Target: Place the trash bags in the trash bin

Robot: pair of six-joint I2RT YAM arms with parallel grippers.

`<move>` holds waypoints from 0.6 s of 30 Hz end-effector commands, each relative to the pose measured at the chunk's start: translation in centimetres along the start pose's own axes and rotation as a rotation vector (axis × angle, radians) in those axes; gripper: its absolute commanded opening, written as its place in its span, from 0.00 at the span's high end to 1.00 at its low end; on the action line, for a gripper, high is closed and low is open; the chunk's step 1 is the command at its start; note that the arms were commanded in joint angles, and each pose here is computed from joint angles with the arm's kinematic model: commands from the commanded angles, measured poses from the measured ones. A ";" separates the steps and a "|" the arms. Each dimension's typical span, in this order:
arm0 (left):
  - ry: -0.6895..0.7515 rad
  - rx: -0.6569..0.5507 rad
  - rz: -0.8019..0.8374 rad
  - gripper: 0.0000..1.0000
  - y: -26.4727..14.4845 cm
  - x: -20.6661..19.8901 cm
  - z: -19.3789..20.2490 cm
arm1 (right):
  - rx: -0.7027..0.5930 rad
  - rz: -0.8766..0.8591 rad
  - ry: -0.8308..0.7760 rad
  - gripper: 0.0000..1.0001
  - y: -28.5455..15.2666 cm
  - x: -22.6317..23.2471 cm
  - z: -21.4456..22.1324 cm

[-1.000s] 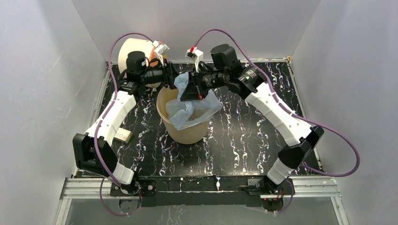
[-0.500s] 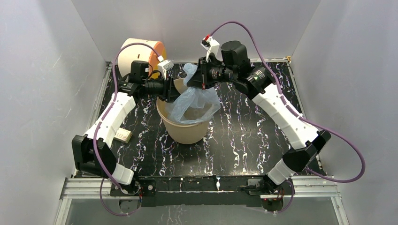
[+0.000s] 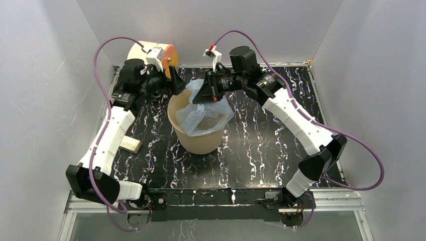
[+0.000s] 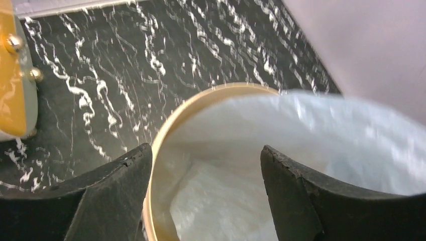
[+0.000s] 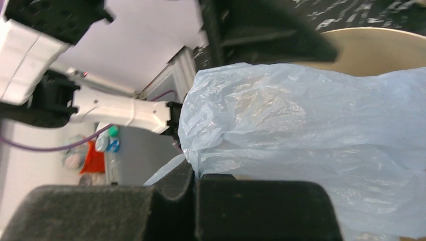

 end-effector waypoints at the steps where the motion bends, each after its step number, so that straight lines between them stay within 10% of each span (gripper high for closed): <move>1: -0.061 -0.151 0.163 0.23 1.3 -2.7 -5.1 | -0.034 -0.242 -0.095 1.00 -1.5 4.3 -1.2; 9: -0.128 0.003 0.667 0.31 3.8 -7.9 -4.8 | -0.022 -0.218 -0.098 1.00 -1.5 4.0 -1.3; 18: -0.017 0.255 0.654 0.51 2.8 -8.1 2.6 | -0.080 -0.033 -0.105 1.00 -1.7 2.1 -2.2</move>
Point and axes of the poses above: each gripper's point midway between its finger pads, its own y axis out along the fingers, its own x axis along the line the jaws close on, z = x × y, the point moved 3 cm from there along -y, back along the fingers, and after that the axes turned 13 degrees about -y, right-handed, at the moved point
